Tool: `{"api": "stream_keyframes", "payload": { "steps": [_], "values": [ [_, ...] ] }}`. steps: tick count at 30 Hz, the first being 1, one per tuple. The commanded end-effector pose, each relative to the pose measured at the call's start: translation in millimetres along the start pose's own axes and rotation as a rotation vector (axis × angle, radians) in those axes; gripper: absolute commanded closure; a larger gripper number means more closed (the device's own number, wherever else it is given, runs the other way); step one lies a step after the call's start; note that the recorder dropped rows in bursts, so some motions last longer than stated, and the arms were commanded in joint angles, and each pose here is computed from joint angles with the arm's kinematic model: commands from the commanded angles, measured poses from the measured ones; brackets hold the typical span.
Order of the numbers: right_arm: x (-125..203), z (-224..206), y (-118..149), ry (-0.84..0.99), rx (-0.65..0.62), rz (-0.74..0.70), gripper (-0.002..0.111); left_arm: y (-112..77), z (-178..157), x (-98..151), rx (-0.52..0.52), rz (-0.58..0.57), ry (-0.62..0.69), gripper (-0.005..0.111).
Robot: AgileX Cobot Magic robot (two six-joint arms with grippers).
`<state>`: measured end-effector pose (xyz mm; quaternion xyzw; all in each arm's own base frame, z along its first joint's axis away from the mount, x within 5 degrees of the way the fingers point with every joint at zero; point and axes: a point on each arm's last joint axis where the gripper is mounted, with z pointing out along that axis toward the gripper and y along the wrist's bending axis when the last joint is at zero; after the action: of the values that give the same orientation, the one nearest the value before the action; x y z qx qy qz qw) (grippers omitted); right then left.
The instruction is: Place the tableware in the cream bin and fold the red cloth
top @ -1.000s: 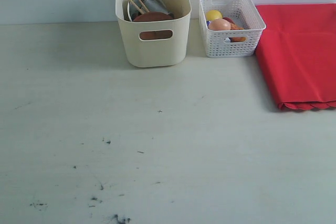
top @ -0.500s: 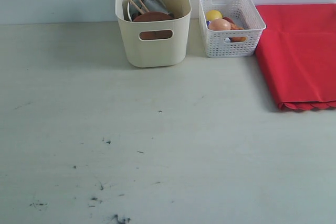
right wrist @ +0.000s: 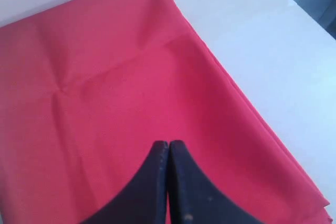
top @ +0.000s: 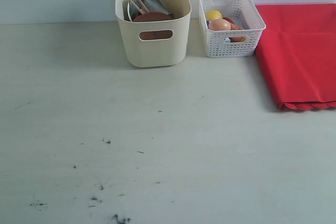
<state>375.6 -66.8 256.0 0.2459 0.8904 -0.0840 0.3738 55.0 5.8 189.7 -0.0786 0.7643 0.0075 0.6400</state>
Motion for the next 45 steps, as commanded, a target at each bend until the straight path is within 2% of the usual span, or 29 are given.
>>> {"api": "stream_keyframes", "payload": {
  "steps": [1, 43, 45],
  "values": [
    [-1.7, -3.0, 1.4, -0.017, -0.013, -0.007, 0.108, 0.6, -0.2, 1.3, -0.007, 0.007, 0.004, 0.106],
    [-1.7, -3.0, 1.4, -0.017, -0.013, -0.007, 0.108, 1.5, -0.2, 0.6, -0.017, 0.006, -0.003, 0.106],
    [-5.9, -3.4, 5.8, -0.063, -0.061, -0.012, 0.108, 1.5, -0.2, 0.6, -0.017, 0.006, -0.003, 0.106]
  ]
}}
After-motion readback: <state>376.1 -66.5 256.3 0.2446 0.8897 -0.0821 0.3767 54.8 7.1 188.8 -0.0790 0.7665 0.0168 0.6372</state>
